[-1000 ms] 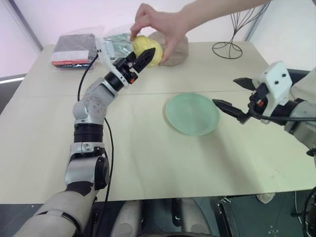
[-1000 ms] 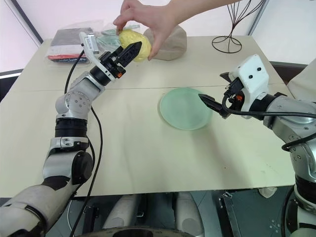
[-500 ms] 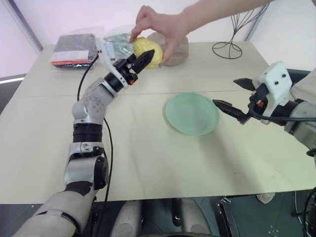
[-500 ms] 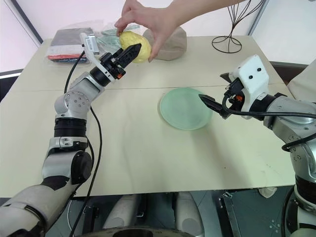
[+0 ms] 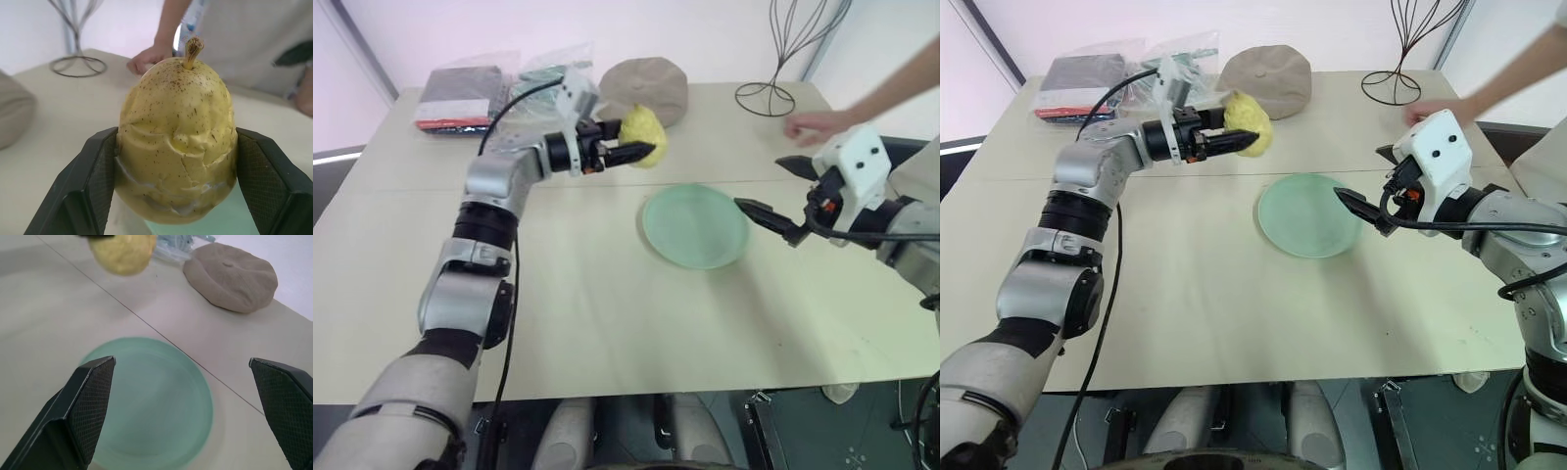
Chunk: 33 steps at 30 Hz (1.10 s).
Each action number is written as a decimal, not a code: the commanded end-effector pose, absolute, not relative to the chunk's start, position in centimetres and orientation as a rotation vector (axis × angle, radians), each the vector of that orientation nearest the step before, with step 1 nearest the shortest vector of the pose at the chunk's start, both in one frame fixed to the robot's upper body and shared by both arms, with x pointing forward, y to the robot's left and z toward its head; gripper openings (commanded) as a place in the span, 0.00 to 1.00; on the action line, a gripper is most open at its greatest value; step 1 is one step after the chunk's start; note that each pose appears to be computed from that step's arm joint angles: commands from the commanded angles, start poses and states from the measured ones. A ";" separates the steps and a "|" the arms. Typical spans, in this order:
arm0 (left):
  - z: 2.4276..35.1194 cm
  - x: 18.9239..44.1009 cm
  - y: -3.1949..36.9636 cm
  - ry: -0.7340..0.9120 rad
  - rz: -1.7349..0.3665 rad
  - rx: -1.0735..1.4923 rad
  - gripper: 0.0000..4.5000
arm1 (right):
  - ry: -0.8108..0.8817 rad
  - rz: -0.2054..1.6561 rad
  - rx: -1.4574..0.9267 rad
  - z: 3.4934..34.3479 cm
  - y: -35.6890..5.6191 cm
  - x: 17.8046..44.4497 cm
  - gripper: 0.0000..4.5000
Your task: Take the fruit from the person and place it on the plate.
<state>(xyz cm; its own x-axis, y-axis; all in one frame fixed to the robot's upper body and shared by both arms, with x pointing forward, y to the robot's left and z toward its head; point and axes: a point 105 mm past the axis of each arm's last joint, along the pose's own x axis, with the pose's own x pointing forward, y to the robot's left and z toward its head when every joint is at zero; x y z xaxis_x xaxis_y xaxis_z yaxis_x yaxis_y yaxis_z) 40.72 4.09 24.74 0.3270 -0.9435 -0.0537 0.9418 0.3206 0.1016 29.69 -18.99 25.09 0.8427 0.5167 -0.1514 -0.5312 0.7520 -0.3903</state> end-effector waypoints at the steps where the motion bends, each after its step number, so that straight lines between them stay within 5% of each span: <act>1: 25.1 39.7 0.8 -0.046 -1.369 0.274 0.66 | -0.011 0.560 -0.470 26.2 -19.0 29.3 1.00; 16: 16.0 38.4 -4.6 0.168 -1.485 0.529 0.66 | 0.063 0.521 -0.464 24.8 -20.2 27.2 1.00; 29: 14.8 38.3 -4.6 0.167 -1.477 0.548 0.66 | 0.194 0.638 -0.421 22.3 -19.1 23.9 1.00; 30: 14.8 38.3 -4.7 0.168 -1.477 0.544 0.89 | 0.200 0.641 -0.421 22.2 -19.1 23.8 1.00; 31: 14.9 38.3 -4.7 0.168 -1.476 0.541 0.98 | 0.206 0.641 -0.421 22.1 -19.0 23.8 1.00; 33: 14.9 38.3 -4.7 0.165 -1.471 0.537 1.00 | 0.226 0.639 -0.426 21.8 -19.1 23.7 1.00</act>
